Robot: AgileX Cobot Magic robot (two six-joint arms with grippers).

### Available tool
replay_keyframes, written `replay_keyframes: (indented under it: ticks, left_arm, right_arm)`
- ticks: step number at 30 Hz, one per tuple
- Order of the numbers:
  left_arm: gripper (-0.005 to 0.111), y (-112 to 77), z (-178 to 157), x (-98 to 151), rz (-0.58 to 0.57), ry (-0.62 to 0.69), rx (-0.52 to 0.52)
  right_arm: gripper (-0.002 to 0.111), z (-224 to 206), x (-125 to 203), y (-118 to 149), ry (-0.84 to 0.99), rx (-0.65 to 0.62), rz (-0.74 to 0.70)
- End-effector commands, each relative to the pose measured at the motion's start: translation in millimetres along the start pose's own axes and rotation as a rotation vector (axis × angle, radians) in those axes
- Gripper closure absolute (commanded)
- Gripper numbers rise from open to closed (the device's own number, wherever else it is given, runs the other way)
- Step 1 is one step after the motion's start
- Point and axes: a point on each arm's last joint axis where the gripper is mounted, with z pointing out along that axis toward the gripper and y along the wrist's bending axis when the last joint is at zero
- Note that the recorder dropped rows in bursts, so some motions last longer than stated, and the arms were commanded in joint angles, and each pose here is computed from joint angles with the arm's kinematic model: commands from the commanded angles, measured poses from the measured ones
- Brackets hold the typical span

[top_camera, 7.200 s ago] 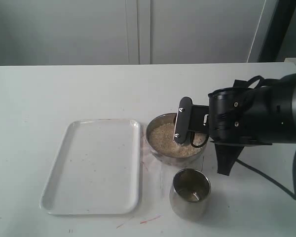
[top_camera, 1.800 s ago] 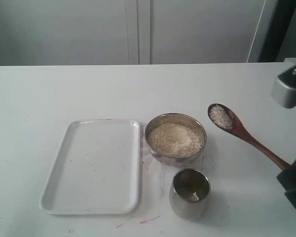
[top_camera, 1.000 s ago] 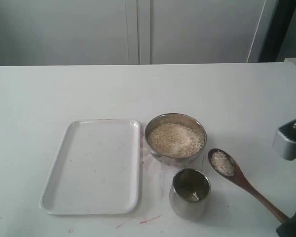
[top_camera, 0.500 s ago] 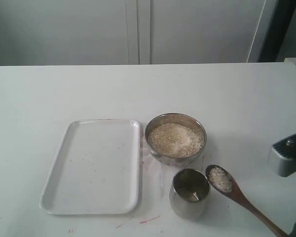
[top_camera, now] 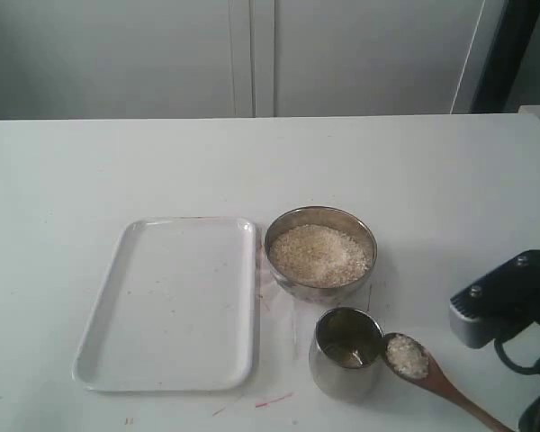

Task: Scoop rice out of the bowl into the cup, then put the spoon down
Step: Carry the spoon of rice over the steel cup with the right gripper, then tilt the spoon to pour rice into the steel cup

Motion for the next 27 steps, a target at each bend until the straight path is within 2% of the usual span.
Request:
replay_keyframes:
  ticks: [1, 17, 27]
  left_arm:
    - [0.092, -0.3, -0.2, -2.9, -0.007, -0.013, 0.002]
    - [0.092, -0.3, -0.2, -2.9, -0.007, -0.013, 0.002]
    - [0.092, -0.3, -0.2, -2.9, -0.007, -0.013, 0.002]
  right_arm:
    - [0.108, 0.2, -8.2, 4.3, 0.017, 0.037, -0.058]
    - [0.108, -3.1, -36.8, 14.6, 0.006, 0.248, -0.19]
    - [0.108, 10.0, -49.2, 23.7, 0.038, 0.386, -0.273]
